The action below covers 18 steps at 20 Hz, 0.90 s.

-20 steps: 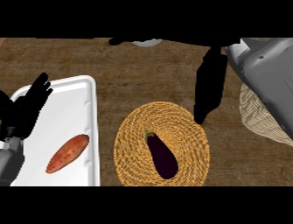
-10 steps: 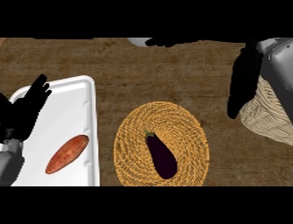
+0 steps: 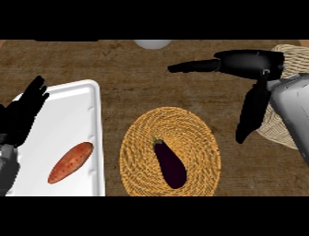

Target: Pick the eggplant from the placemat and place it in the basket

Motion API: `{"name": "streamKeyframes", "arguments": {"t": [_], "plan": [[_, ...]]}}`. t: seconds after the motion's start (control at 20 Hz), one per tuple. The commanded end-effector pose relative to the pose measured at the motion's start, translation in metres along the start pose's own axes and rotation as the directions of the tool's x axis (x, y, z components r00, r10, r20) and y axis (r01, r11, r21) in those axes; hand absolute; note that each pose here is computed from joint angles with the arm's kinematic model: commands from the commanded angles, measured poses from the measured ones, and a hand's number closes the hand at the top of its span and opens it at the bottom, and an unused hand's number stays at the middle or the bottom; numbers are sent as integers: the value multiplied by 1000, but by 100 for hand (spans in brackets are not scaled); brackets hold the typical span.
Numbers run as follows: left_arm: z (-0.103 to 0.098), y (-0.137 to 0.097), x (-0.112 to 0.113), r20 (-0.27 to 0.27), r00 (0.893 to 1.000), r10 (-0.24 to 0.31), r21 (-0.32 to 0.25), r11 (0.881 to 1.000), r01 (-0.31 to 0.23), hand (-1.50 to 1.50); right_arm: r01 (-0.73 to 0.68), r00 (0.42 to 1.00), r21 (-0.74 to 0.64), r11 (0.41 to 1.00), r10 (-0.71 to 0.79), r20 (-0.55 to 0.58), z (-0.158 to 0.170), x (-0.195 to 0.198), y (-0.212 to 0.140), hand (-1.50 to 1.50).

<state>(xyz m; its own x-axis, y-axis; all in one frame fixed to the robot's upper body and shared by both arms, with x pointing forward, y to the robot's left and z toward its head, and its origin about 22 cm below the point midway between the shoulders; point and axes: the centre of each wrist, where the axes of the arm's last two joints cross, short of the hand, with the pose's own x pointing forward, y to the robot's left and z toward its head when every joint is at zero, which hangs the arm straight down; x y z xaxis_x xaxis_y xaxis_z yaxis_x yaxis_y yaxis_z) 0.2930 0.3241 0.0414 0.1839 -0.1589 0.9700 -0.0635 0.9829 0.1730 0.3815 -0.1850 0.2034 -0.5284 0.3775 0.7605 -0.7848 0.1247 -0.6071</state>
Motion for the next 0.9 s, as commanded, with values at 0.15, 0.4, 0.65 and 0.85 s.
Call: {"name": "streamKeyframes", "arguments": {"t": [0.15,0.4,0.65,0.85], "plan": [[0,-7,1,14,1000,4,-9,1000,-3,0,18,999,-69,997,-16,39,-29,-45,73,-150],[-7,-12,-3,2,1000,-14,3,1000,14,0,104,991,-108,989,-95,91,-58,-54,100,-150],[-3,-4,-9,-22,1000,-18,-12,1000,17,0,85,996,-58,995,-83,41,-91,-47,118,-150],[-6,6,9,-7,1000,-20,12,1000,20,0,41,999,-9,999,-41,-4,-94,-56,131,-150]]}}
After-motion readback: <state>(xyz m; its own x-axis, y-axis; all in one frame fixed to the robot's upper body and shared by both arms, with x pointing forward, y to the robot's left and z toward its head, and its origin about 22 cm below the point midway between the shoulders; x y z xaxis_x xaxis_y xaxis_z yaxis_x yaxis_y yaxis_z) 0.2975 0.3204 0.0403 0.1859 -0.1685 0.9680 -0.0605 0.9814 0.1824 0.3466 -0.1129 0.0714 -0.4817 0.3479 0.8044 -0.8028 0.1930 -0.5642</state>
